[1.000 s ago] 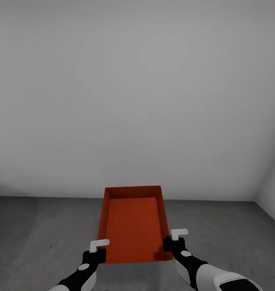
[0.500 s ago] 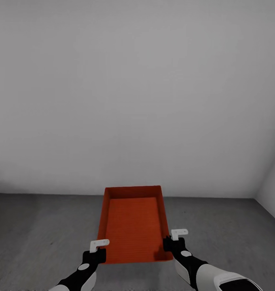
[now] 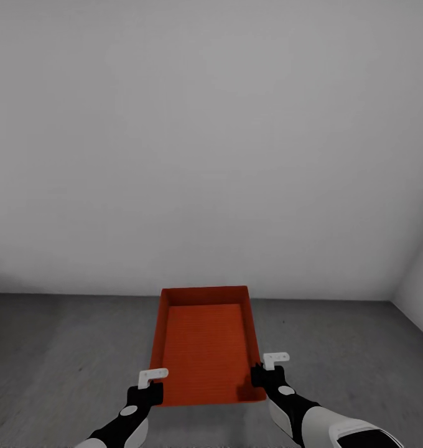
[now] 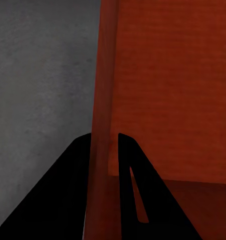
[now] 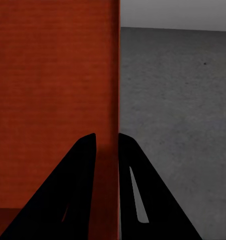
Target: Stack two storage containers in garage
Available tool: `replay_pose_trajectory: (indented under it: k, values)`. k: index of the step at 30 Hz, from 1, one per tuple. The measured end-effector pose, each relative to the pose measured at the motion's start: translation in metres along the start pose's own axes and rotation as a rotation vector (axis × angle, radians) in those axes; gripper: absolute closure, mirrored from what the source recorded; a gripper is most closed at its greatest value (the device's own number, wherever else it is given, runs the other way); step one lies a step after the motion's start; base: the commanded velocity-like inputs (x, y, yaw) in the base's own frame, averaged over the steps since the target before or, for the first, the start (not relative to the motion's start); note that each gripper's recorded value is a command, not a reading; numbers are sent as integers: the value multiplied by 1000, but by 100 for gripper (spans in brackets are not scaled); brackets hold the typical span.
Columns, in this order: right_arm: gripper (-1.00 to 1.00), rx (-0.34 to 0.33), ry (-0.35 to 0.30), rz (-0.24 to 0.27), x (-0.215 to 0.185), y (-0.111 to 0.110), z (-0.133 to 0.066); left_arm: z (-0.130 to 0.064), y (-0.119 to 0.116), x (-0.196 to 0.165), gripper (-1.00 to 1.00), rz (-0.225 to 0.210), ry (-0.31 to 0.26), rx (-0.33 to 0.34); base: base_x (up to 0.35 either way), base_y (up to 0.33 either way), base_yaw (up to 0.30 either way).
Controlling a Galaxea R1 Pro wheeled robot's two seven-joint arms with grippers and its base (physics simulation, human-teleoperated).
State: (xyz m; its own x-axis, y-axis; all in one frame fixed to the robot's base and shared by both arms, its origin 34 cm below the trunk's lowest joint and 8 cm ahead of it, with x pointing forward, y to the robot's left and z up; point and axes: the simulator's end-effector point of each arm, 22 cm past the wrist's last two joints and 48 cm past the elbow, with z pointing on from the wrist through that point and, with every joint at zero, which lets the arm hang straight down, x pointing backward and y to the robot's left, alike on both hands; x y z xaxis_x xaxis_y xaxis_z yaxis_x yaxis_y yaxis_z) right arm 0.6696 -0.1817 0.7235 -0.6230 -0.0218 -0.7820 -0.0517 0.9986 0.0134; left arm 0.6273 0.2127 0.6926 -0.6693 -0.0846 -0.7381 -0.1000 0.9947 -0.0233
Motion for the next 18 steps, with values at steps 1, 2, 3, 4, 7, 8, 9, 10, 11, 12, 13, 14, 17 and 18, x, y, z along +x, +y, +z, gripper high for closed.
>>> replay_pose_trajectory:
  k: [1, 2, 3, 4, 7, 8, 9, 10, 11, 12, 13, 14, 17, 18]
  values:
    - [100, 0, 2, 0, 1, 0, 0, 0, 0, 1, 100, 0, 2, 0, 0, 0, 0]
    - [100, 0, 3, 1, 2, 0, 1, 1, 0, 1, 100, 1, 3, 0, 0, 0, 0]
    - [100, 0, 5, 1, 3, 0, 1, 1, 0, 2, 100, 1, 5, 0, 0, 0, 0]
    - [100, 0, 6, 1, 3, 0, 1, 1, 0, 3, 100, 1, 6, 0, 0, 0, 0]
    - [100, -1, 11, 1, 6, 0, 2, 2, 0, 6, 100, 1, 11, -1, 0, 0, 0]
    - [100, -1, 13, 1, 7, 0, 2, 2, 0, 7, 100, 1, 13, -1, 0, 0, 0]
    - [100, 0, 14, 1, 8, 0, 3, 2, 0, 7, 100, 1, 14, -1, 0, 0, 0]
    - [100, 0, 16, 2, 9, 0, 3, 3, 0, 8, 100, 2, 16, -1, 0, 0, 0]
    - [100, 0, 17, 2, 10, 0, 3, 3, 1, 9, 100, 2, 17, -1, 0, 0, 0]
    - [100, -1, 19, 2, 10, 0, 3, 3, 1, 10, 100, 2, 19, -2, 0, 0, 0]
    - [100, -1, 21, 2, 11, 0, 4, 3, 1, 11, 100, 2, 20, -2, 0, 0, 0]
    - [100, -1, 22, 2, 12, 0, 4, 4, 1, 11, 100, 2, 22, -2, 0, 0, 0]
    - [100, -1, 27, 2, 15, 0, 5, 4, 1, 14, 100, 2, 27, -2, 0, 0, 0]
    - [100, -1, 29, 2, 16, 0, 5, 5, 1, 15, 100, 2, 28, -2, 0, 0, 0]
